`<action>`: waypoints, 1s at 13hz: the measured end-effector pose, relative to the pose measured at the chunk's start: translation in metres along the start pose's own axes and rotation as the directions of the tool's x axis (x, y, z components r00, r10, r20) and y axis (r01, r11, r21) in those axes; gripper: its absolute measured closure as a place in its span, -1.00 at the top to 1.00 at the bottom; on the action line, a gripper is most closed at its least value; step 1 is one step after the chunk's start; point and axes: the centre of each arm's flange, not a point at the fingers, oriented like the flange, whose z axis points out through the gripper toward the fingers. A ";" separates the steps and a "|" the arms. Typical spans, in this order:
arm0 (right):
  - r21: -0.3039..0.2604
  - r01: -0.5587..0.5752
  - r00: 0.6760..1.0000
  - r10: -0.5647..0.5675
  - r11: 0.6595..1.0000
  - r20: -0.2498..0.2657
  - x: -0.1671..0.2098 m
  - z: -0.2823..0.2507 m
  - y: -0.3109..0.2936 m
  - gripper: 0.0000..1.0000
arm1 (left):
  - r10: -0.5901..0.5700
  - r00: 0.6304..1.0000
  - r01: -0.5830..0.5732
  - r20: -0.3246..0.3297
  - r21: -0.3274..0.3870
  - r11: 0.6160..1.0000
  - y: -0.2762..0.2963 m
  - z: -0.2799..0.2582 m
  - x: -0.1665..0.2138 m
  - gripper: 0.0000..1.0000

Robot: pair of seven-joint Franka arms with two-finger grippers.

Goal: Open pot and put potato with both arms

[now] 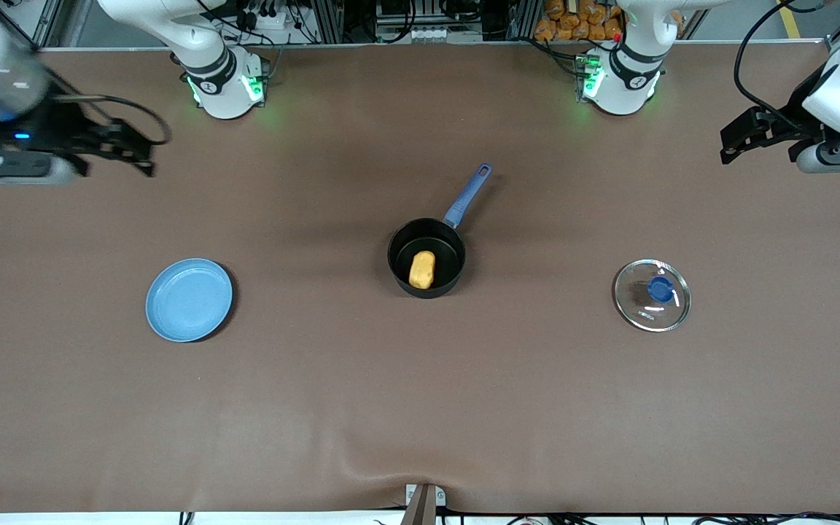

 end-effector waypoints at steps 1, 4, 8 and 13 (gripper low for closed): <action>0.002 0.028 1.000 -0.028 1.000 0.001 0.003 0.000 0.028 1.00 | 0.000 1.000 0.000 0.002 0.000 1.000 0.000 0.001 0.000 1.00; 0.009 0.080 0.997 -0.080 0.997 0.020 0.006 0.010 0.094 1.00 | 0.000 1.000 0.000 0.004 0.000 1.000 0.000 0.002 0.000 1.00; 0.009 0.097 0.995 -0.097 0.995 0.025 0.007 0.013 0.093 1.00 | -0.001 1.000 0.001 0.004 0.000 1.000 0.000 0.002 0.000 1.00; 0.009 0.104 0.994 -0.105 0.994 0.031 0.009 0.016 0.088 1.00 | -0.005 1.000 0.005 0.004 -0.001 1.000 -0.003 0.002 0.001 1.00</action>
